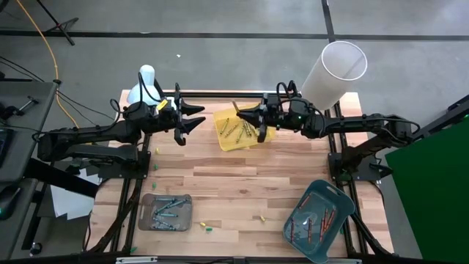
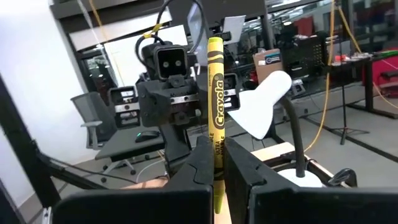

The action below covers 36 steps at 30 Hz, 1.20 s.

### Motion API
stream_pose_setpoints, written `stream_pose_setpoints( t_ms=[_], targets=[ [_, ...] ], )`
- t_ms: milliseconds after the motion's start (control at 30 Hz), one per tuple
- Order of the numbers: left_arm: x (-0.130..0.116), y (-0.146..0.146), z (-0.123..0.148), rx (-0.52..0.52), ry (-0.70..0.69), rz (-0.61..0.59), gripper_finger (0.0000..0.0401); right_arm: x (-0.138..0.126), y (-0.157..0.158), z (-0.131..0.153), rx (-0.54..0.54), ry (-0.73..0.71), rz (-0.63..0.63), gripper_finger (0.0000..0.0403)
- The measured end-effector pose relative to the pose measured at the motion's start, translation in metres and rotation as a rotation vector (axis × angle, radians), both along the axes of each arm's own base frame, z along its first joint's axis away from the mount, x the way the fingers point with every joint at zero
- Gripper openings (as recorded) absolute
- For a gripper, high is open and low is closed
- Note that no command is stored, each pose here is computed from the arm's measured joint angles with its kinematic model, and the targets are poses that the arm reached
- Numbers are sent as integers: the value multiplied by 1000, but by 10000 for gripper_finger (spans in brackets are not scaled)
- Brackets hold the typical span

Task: Sort crayons
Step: Put the yellow green crayon into the yellow bin

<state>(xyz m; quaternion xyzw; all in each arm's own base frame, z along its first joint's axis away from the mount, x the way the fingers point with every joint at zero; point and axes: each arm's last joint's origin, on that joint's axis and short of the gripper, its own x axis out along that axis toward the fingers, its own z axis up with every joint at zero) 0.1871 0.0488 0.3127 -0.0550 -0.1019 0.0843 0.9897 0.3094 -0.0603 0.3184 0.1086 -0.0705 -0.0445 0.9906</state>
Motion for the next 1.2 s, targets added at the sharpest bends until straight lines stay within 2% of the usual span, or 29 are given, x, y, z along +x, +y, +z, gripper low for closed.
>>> stream_pose_setpoints(
  t_ms=[667,867,1000,1200],
  targets=[
    [0,0,0,0,-1,1,181,-1,-6,1,104,-28,-209,0],
    [0,0,0,6,2,7,181,20,-13,13,124,-36,-300,0],
    [0,0,-1,36,17,16,181,52,-25,12,227,96,-421,0],
    [0,0,-3,39,39,18,181,88,-52,-14,538,424,-641,0]
  ],
)
